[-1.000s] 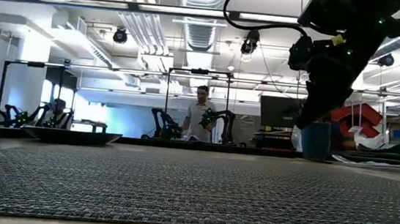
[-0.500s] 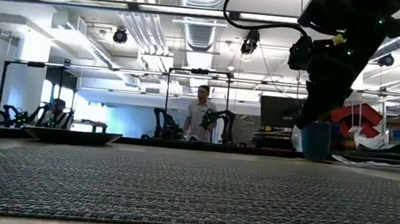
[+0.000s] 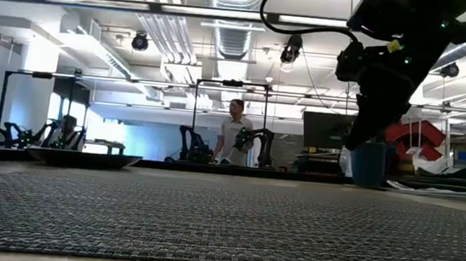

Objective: Set table place
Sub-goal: Put the white and blue patterned knife on the dark blue table mat

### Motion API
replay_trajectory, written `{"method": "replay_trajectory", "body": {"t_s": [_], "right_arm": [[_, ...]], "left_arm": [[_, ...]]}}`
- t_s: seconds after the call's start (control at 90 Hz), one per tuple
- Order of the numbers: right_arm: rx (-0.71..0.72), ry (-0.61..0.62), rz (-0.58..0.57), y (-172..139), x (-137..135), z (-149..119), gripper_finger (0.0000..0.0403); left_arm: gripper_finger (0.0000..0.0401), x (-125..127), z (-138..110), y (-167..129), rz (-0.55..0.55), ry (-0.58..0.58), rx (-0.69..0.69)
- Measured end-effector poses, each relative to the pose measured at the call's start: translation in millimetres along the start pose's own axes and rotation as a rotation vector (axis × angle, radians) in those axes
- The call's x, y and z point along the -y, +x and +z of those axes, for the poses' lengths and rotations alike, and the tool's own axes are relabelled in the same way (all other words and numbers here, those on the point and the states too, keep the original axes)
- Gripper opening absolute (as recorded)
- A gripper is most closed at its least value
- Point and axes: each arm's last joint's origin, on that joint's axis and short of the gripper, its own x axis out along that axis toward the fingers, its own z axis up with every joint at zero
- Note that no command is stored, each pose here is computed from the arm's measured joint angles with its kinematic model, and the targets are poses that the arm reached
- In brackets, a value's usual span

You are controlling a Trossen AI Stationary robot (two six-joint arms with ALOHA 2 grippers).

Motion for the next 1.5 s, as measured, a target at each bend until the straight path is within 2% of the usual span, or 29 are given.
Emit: {"method": "replay_trajectory", "body": {"t_s": [0.278, 0.522, 0.944, 1.322, 1.5], "right_arm": [[0.000, 0.000, 0.000, 0.0, 0.0, 0.0, 0.0000], [0.000, 0.001, 0.000, 0.1, 0.0, 0.0, 0.0000], [0.032, 0.006, 0.013, -6.4, -3.0, 10.8, 0.0000], [0.085, -0.046, 0.032, -28.3, -9.4, 38.3, 0.0000], [0.111, -0.077, 0.039, -48.5, -12.6, 57.6, 0.0000]], "left_arm": [[0.0155, 3.6, -4.3, -8.7, -0.022, 0.072, -0.013], [0.0166, 10.4, -10.7, -26.7, -0.089, 0.122, 0.011], [0.0148, 13.7, -15.4, -75.9, -0.168, 0.148, 0.198], [0.0120, 20.4, -16.0, -124.2, -0.360, 0.247, 0.446], [0.0109, 26.8, -7.5, -139.2, -0.416, 0.288, 0.578]]}}
